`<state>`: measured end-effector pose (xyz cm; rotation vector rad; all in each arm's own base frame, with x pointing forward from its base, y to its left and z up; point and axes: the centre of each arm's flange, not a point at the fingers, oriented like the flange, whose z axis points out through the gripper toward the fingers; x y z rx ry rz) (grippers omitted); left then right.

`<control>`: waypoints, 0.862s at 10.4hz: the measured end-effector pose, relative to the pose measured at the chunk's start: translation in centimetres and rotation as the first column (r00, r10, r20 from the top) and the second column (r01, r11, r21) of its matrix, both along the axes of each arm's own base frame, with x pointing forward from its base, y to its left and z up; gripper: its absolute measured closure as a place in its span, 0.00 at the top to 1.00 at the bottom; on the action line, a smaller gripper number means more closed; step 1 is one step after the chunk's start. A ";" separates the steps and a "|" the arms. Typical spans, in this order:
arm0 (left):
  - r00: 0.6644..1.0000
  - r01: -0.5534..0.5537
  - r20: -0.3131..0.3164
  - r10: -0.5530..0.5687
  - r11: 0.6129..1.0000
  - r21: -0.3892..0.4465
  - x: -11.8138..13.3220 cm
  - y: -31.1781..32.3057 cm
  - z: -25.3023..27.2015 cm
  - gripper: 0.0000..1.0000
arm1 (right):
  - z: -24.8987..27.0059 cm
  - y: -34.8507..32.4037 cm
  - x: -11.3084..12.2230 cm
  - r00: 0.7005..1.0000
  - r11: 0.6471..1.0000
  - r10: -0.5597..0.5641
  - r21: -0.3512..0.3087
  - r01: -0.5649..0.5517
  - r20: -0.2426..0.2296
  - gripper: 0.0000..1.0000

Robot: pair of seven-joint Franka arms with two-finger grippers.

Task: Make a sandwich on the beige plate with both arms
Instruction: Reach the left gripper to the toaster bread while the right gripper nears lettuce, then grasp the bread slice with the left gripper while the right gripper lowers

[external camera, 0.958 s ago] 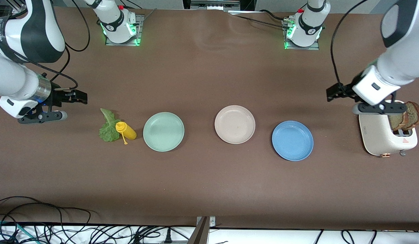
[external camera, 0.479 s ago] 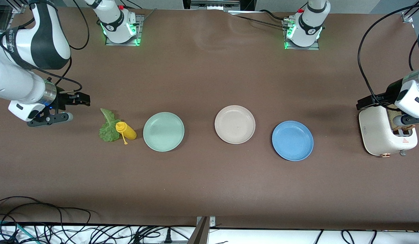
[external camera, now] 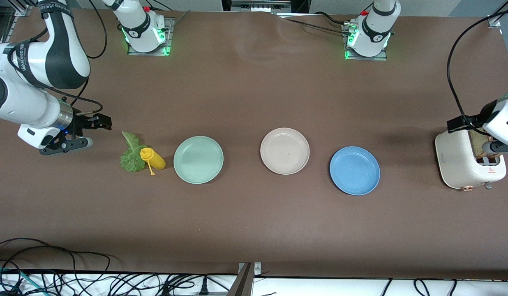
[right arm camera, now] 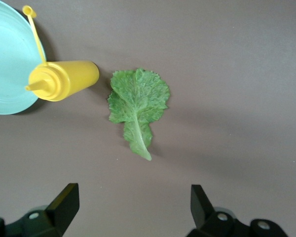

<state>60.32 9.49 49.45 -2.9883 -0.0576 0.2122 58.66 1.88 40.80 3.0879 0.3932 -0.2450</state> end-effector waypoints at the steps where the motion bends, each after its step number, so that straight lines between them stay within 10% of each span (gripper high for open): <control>1: 1.000 0.009 0.006 -0.009 1.000 -0.007 0.3 2.1 -1.0 1.00 | -0.4 -0.4 -0.1 1.000 1.000 0.011 0.002 -0.011 0.001 1.00; 9: 0.994 -0.093 -0.068 0.089 0.994 -0.064 -0.8 14.9 -11.2 0.98 | -5.8 -1.9 -1.3 0.984 0.986 0.166 0.019 -0.168 0.061 1.00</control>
